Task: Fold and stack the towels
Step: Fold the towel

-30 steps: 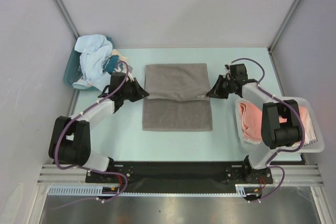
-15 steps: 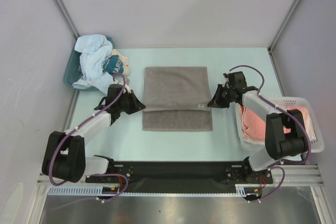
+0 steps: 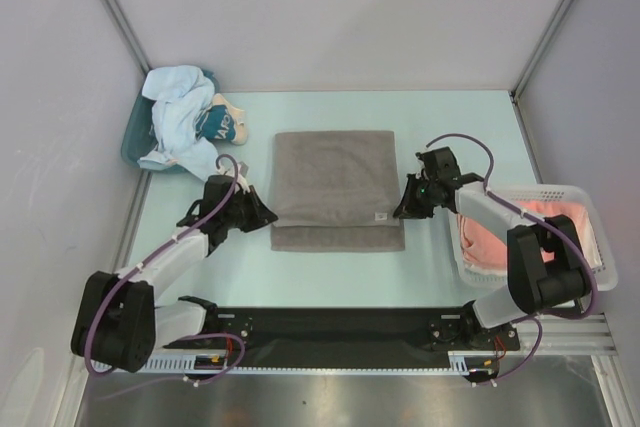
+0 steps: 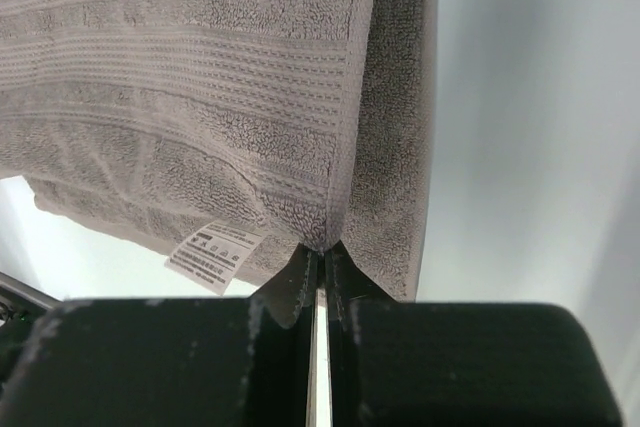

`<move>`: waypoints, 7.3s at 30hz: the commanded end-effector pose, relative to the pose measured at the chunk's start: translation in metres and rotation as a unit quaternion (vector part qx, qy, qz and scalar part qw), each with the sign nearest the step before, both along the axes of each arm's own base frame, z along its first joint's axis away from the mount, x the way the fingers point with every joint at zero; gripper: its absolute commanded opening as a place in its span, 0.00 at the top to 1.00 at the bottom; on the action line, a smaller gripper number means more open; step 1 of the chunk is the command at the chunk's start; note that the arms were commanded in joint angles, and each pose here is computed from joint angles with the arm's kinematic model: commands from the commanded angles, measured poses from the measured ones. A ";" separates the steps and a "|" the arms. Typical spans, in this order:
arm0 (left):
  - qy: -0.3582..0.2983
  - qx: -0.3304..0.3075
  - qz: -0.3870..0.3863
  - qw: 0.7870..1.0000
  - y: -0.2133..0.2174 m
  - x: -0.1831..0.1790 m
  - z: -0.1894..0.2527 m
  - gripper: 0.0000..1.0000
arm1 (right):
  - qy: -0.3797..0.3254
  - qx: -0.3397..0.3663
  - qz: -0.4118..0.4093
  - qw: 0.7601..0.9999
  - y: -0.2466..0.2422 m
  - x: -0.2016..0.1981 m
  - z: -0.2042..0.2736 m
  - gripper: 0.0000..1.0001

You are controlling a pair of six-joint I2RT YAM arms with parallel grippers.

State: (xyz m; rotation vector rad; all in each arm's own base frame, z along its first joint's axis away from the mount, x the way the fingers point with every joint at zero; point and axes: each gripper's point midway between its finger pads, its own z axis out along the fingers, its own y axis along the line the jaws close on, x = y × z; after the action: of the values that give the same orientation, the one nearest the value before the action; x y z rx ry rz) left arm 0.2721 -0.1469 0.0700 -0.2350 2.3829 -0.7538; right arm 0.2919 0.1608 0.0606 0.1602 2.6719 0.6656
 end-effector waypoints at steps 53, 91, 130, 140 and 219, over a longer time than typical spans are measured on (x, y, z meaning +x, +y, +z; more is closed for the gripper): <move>0.037 -0.039 0.015 0.998 0.005 -0.060 -0.013 0.99 | 0.001 -0.058 0.027 0.998 -0.009 -0.065 -0.002 1.00; -0.024 -0.060 0.004 0.998 -0.007 -0.050 0.036 0.72 | -0.037 -0.068 0.002 0.997 0.022 -0.080 0.005 0.66; 0.017 -0.020 0.007 1.000 -0.008 -0.043 -0.008 0.78 | -0.043 -0.007 0.023 0.999 0.135 -0.046 -0.001 0.74; 0.018 -0.025 0.003 1.000 -0.014 -0.034 -0.008 0.78 | -0.017 -0.066 0.037 0.997 0.127 -0.076 -0.045 0.74; 0.007 0.182 0.007 0.983 0.009 0.267 -0.040 0.49 | -0.084 -0.110 -0.092 0.986 -0.017 0.249 -0.031 0.59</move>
State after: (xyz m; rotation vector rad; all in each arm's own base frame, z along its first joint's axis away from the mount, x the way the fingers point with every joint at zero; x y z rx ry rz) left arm 0.5334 -0.1339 0.0263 -0.0873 2.4809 -0.2620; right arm 0.5444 0.1408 0.0299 0.2934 2.4966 0.3085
